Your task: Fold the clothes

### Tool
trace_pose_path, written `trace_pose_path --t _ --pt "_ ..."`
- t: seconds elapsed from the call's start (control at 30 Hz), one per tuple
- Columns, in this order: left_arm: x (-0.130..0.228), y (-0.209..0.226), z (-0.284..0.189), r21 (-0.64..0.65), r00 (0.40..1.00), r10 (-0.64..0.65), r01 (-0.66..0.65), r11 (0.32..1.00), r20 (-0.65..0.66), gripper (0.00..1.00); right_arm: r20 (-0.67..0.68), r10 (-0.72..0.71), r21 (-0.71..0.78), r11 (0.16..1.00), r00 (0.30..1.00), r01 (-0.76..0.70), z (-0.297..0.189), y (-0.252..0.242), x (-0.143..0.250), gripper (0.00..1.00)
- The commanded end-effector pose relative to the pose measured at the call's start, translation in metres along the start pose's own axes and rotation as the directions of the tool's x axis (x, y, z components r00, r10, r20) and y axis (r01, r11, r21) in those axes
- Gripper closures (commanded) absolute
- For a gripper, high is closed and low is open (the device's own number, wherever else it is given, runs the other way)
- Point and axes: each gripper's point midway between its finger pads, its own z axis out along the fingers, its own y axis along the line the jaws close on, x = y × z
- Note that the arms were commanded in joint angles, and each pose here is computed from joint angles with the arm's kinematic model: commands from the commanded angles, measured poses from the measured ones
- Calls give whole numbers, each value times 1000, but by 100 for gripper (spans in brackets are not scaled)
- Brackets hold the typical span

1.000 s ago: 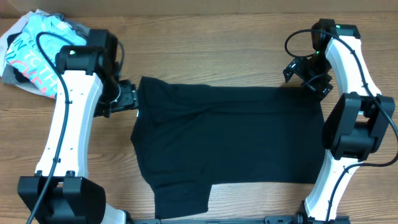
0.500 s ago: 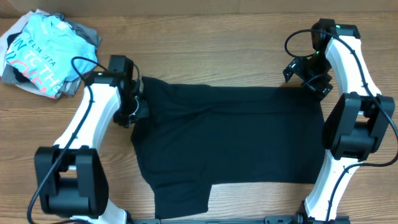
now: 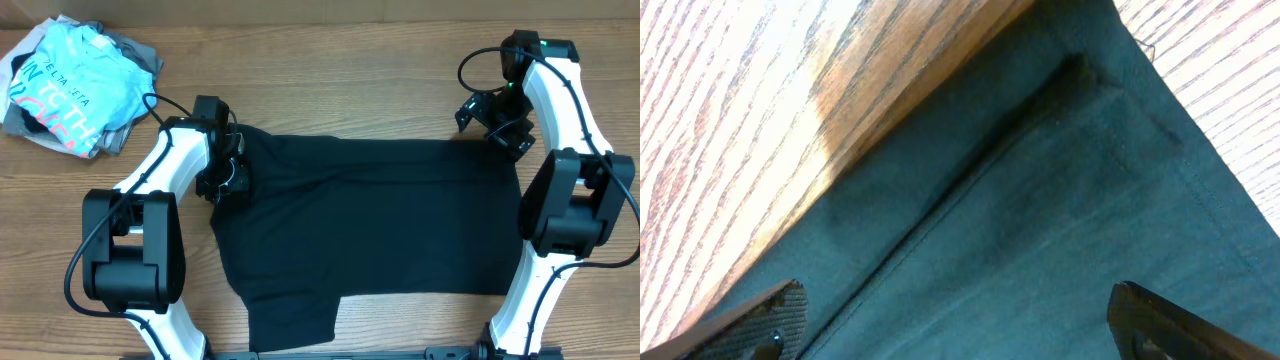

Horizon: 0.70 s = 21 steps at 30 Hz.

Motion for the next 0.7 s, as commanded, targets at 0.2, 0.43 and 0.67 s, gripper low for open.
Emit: trace_pose_path --t 0.2,0.43,0.67 --pt "-3 -7 1 30 998 57 -57 998 11 58 44 -4 -28 1000 999 6 -12 3 -5 0" --pt "-11 -18 1 85 997 62 -66 994 47 63 41 -5 -26 1000 999 6 -12 3 -4 0" --pt "-9 -17 1 83 997 61 -64 994 38 68 41 -5 -25 1000 999 6 -12 2 -4 0"
